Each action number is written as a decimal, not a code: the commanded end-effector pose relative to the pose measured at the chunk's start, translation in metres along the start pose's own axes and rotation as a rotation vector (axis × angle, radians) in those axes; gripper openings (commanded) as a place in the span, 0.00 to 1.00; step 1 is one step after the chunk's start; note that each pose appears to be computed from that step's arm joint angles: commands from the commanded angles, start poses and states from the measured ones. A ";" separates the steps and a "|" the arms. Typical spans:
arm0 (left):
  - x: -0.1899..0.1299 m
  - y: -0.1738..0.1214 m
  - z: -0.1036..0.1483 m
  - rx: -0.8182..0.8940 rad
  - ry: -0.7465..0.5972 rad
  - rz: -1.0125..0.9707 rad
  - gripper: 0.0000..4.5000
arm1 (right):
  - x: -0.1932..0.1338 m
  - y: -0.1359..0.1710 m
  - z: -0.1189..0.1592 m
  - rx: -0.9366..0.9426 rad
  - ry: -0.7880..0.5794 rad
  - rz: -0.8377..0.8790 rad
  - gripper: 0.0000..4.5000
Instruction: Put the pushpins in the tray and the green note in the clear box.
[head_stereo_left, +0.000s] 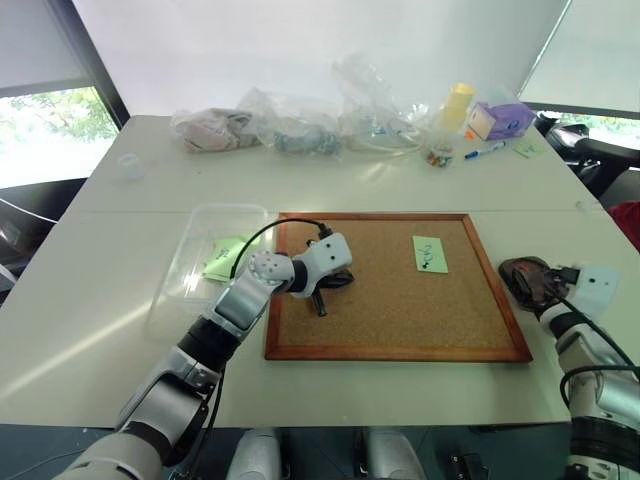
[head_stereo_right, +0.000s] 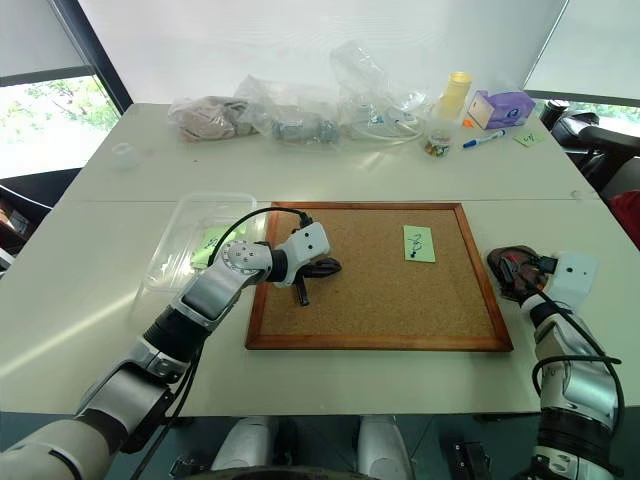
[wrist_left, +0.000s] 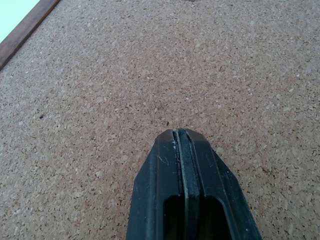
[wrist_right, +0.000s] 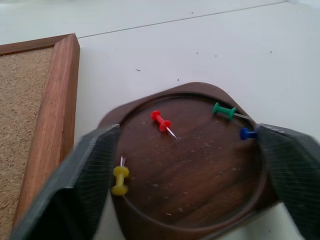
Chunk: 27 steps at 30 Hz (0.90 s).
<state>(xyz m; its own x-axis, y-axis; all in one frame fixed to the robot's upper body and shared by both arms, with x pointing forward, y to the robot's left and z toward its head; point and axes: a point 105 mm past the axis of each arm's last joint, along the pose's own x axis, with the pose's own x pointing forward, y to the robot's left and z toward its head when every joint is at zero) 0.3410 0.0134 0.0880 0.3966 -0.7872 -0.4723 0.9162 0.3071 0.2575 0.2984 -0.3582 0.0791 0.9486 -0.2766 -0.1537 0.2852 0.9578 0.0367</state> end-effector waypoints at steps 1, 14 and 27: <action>0.002 -0.001 -0.027 -0.033 0.104 0.015 0.00 | -0.003 0.000 0.023 -0.033 -0.103 -0.012 0.99; 0.002 -0.001 -0.026 -0.027 0.098 0.009 0.00 | -0.017 0.096 0.051 -0.080 -0.197 0.384 0.99; 0.001 0.000 -0.025 -0.024 0.094 0.015 0.00 | -0.018 0.157 0.015 -0.018 -0.082 0.553 0.99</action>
<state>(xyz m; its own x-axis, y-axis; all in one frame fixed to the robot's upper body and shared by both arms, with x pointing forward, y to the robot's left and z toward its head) 0.3409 0.0126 0.0881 0.3945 -0.7906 -0.4684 0.9167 0.3035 0.2598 0.3263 -0.2058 0.0936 0.9629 0.2577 -0.0804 -0.2514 0.9645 0.0803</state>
